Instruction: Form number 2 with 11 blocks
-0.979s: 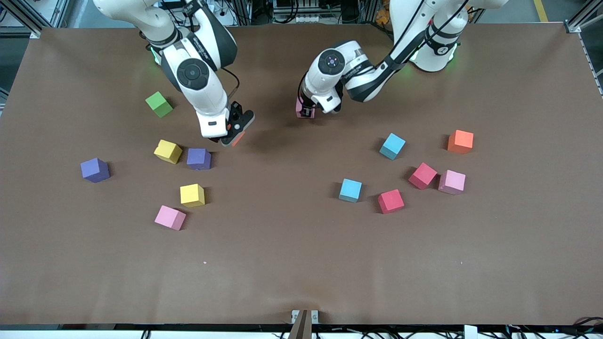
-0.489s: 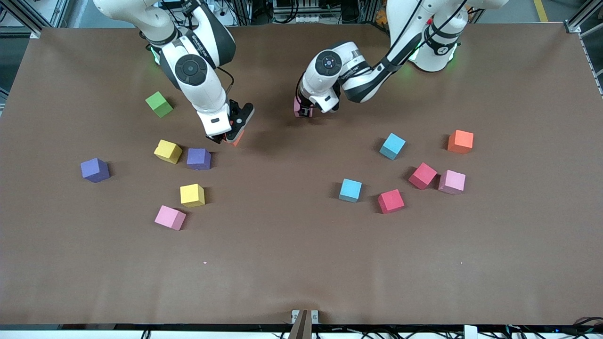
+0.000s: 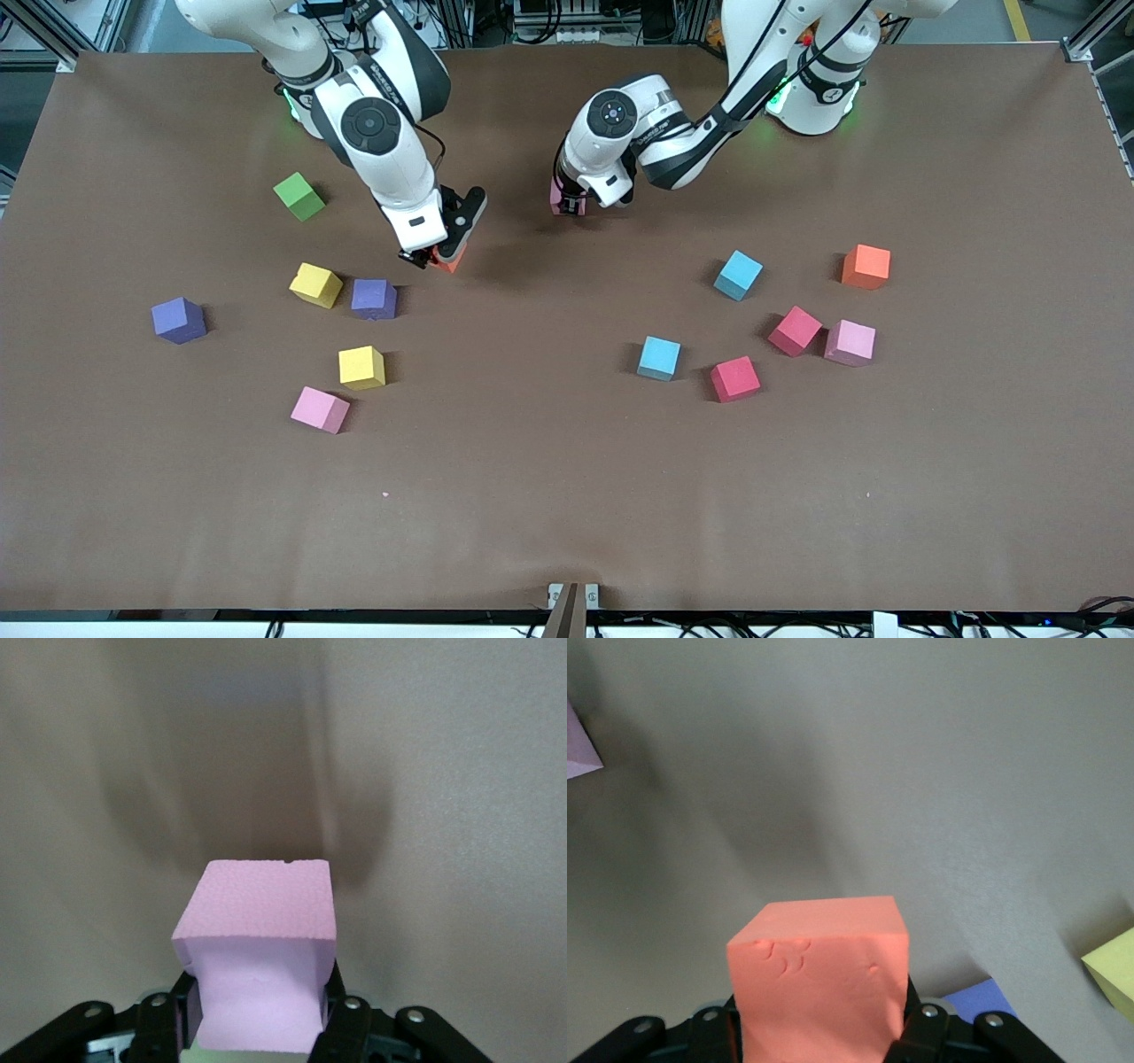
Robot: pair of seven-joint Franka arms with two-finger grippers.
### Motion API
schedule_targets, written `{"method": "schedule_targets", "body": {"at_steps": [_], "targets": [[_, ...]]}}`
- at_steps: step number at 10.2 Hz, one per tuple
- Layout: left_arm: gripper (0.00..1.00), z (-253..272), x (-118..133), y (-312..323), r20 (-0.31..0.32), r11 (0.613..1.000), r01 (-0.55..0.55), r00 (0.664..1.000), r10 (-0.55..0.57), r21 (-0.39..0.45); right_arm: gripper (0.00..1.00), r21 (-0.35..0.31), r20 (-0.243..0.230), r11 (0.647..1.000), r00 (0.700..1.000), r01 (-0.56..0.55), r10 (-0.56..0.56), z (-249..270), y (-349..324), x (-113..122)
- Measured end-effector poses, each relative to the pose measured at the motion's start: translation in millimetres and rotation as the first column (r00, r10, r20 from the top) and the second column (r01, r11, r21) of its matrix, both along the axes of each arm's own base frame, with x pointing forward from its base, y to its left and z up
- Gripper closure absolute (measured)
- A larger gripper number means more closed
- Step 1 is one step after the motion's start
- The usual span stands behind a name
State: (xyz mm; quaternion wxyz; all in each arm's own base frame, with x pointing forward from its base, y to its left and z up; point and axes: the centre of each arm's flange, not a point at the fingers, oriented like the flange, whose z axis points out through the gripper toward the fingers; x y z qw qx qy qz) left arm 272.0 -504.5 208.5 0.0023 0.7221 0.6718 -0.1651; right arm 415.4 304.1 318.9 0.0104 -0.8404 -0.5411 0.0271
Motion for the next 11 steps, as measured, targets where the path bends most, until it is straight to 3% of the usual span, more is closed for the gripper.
{"method": "schedule_targets", "body": {"at_steps": [1,3,5,8,11], "targets": [[0.45,-1,0,0,0.003,1.000,0.007,1.000,-0.007,0.002,0.41,-0.001,-0.001,1.000,1.000,-0.011,0.011,-1,3,-3],[0.19,-6,0,0,0.026,0.999,0.051,0.998,-0.051,0.008,0.41,-0.001,-0.001,1.000,1.000,-0.018,0.018,-1,4,-4],[0.00,7,29,6,0.045,1.000,0.024,0.999,-0.025,0.011,0.41,-0.001,0.001,1.000,1.000,-0.020,0.020,-1,4,-4],[0.00,63,67,8,0.041,0.996,0.059,0.997,-0.061,0.064,0.41,0.000,0.002,1.000,1.000,-0.031,0.031,-1,6,-5],[0.00,111,108,37,0.057,0.993,0.108,0.992,-0.111,0.049,0.41,0.009,0.015,0.995,0.995,-0.097,0.097,-1,33,-25]]}}
